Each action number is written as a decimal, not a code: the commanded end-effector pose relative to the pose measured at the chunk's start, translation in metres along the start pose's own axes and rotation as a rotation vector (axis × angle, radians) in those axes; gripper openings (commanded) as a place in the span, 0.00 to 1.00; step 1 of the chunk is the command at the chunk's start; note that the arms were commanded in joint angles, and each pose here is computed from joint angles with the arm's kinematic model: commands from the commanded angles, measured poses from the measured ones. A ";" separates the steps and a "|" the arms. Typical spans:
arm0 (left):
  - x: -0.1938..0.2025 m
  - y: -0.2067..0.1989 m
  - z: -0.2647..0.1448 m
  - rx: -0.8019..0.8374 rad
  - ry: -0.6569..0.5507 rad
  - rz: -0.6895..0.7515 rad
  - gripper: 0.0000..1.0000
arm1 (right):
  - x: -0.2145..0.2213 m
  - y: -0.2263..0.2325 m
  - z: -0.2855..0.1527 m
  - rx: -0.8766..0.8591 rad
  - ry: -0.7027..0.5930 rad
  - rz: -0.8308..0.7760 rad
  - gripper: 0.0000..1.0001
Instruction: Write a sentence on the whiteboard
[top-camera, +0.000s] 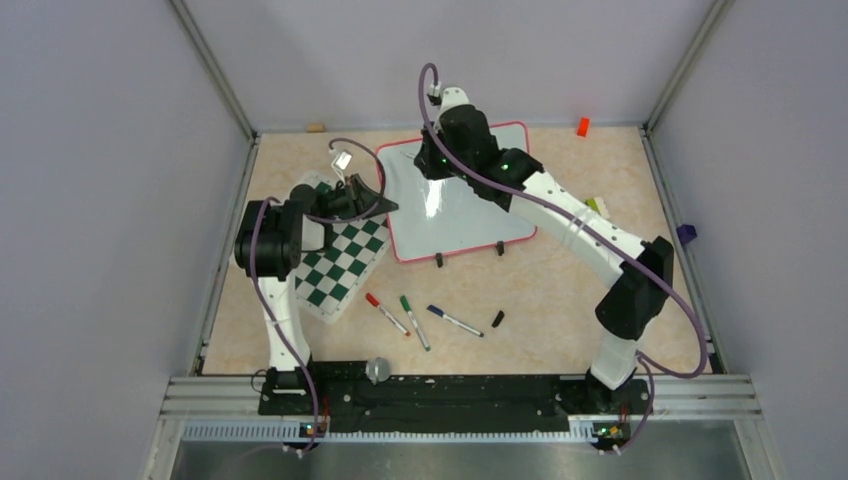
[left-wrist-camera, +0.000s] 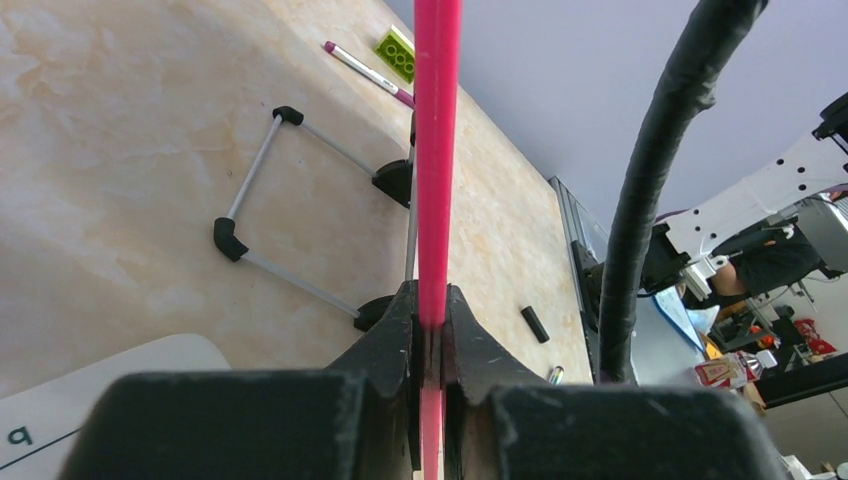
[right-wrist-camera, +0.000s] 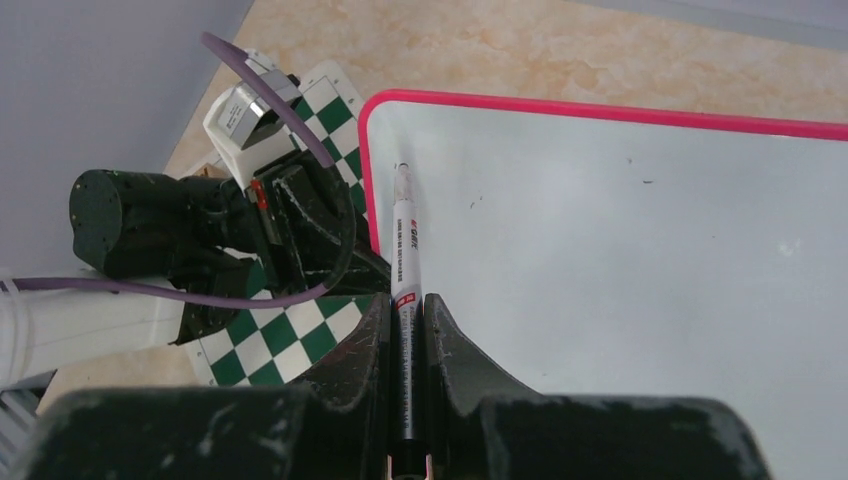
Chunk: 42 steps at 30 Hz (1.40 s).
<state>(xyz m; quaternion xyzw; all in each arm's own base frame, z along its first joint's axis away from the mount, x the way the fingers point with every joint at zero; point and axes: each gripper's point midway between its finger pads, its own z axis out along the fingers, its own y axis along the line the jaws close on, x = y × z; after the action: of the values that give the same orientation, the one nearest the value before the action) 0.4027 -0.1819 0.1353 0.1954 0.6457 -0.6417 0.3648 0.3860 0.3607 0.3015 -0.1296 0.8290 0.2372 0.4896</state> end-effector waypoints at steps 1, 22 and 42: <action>0.012 -0.023 0.009 0.057 0.059 0.053 0.00 | -0.024 0.015 0.006 -0.003 -0.080 -0.020 0.00; 0.013 -0.020 0.009 0.042 0.041 -0.009 0.00 | -0.029 0.033 0.033 -0.047 -0.084 -0.038 0.00; 0.014 -0.023 0.008 0.047 0.049 0.001 0.00 | -0.009 0.034 0.052 -0.047 -0.035 -0.037 0.00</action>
<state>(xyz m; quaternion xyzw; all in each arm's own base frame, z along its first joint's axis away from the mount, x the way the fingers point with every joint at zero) 0.3998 -0.1852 0.1350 0.1829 0.6469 -0.6440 0.3651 0.4142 0.4060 0.2681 -0.1554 0.8326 0.2287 0.4799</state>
